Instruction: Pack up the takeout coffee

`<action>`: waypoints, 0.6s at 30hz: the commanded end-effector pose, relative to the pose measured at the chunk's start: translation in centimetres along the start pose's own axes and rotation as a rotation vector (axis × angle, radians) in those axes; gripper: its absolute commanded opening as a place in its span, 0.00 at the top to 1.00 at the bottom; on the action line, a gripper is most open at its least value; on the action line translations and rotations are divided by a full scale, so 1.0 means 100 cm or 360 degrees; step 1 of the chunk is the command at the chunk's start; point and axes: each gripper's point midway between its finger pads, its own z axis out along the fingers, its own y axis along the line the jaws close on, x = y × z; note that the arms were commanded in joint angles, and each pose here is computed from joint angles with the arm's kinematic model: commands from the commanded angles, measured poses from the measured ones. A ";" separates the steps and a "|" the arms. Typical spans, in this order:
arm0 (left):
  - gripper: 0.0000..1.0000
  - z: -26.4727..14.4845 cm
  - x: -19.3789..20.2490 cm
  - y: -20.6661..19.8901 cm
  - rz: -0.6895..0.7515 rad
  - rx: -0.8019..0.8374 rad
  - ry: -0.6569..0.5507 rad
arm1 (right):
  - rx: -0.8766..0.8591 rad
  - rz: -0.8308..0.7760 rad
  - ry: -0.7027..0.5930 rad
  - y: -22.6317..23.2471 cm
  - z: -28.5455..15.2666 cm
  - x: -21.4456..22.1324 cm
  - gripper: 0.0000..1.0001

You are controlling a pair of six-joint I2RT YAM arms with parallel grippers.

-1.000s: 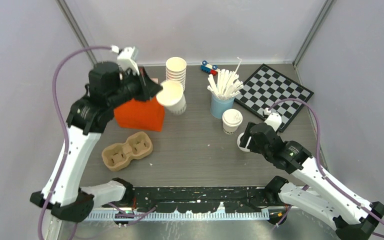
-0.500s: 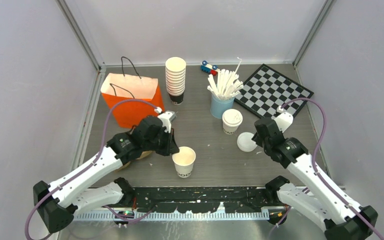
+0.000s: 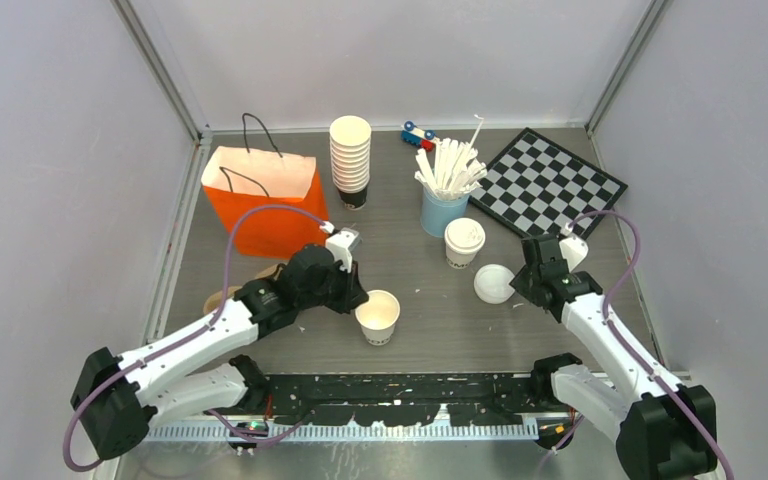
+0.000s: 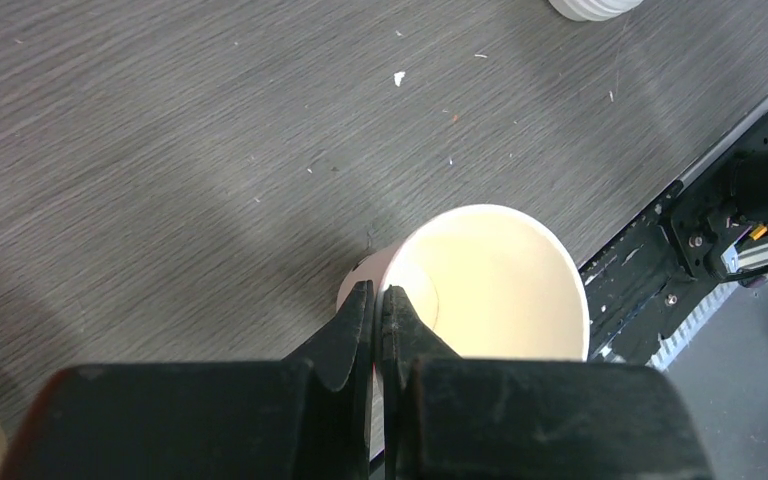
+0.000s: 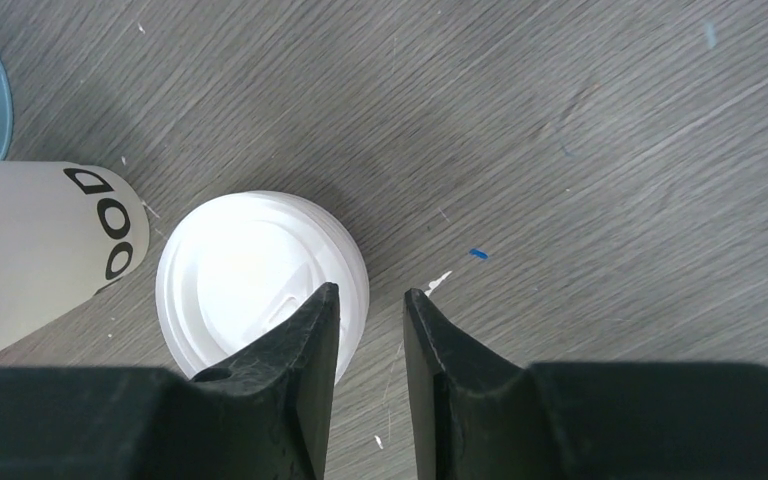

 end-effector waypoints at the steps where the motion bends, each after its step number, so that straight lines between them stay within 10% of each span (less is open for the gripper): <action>1: 1.00 0.012 -0.018 -0.015 0.0048 0.0111 -0.0099 | -0.0101 0.0067 -0.0054 0.013 0.005 -0.006 0.66; 10: 0.92 0.017 -0.013 -0.015 0.0023 0.0132 -0.0095 | -0.0133 0.0037 -0.0037 0.017 0.018 0.000 0.73; 18: 0.61 0.016 -0.009 -0.015 0.0010 0.0130 -0.0060 | -0.0121 0.0009 -0.0021 0.017 0.018 0.001 0.94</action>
